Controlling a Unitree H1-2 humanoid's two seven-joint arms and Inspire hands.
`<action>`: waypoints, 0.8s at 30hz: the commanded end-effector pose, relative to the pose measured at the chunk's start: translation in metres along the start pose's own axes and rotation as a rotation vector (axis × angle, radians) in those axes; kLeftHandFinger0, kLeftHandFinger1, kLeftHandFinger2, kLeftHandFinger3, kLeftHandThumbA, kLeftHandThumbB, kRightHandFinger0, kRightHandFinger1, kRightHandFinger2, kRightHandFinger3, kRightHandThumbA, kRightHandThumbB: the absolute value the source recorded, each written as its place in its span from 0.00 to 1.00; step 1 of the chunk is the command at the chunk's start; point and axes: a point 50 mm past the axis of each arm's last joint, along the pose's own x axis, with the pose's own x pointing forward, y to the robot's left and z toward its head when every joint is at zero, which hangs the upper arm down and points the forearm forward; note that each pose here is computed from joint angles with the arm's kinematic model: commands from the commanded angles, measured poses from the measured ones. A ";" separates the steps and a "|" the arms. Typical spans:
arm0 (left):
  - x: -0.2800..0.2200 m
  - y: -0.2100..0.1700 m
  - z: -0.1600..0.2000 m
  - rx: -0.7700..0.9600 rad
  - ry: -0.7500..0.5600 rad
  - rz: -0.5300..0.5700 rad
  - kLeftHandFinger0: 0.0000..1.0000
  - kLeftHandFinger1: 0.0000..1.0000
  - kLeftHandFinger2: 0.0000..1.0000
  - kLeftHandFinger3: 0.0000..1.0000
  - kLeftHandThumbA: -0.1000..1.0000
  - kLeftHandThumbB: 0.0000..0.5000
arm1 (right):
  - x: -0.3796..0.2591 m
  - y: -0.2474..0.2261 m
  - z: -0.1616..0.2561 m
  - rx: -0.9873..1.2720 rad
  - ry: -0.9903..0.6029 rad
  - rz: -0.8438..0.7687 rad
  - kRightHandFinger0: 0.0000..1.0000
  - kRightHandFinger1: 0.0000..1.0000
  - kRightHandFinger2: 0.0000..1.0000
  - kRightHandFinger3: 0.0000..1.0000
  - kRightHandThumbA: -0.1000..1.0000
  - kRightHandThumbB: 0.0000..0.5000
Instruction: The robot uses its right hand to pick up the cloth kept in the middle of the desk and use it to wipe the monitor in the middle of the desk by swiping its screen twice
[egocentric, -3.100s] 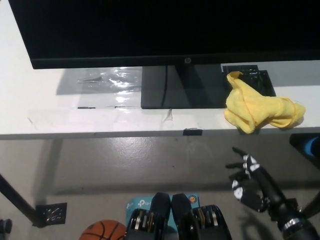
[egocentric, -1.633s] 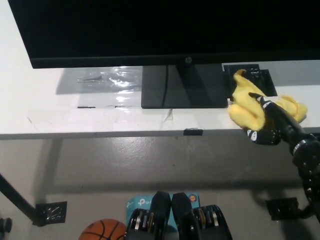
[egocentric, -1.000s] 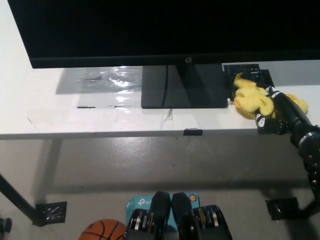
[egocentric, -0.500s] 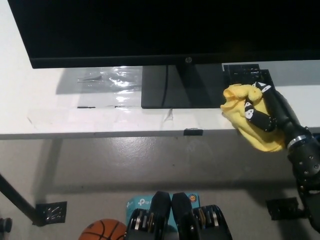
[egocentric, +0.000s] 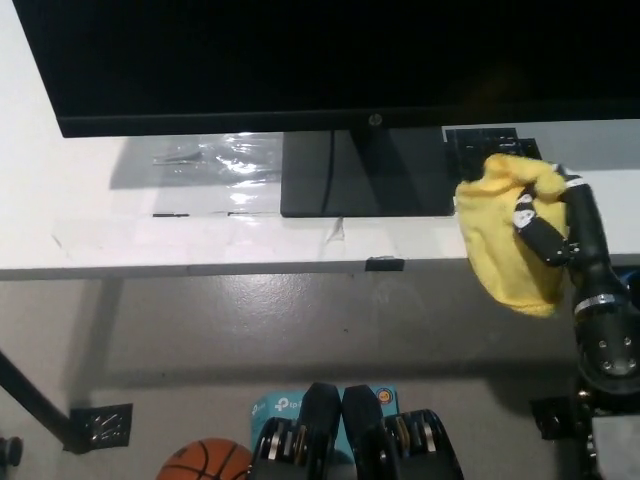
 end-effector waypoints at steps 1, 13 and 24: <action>-0.007 0.005 -0.002 0.023 -0.013 0.013 0.64 0.63 0.81 1.00 0.80 0.27 | 0.004 -0.007 0.046 0.403 -0.014 -0.231 0.00 0.13 0.25 0.68 0.00 0.00; -0.013 0.004 -0.011 0.021 -0.011 0.011 0.66 0.64 0.82 1.00 0.78 0.26 | 0.019 -0.058 0.131 0.605 -0.285 -0.434 0.00 0.00 0.13 0.59 0.15 0.00; -0.013 0.005 -0.012 0.023 -0.002 0.016 0.65 0.64 0.82 1.00 0.70 0.20 | 0.045 -0.045 0.171 0.488 -0.402 -0.427 0.00 0.03 0.14 0.55 0.00 0.03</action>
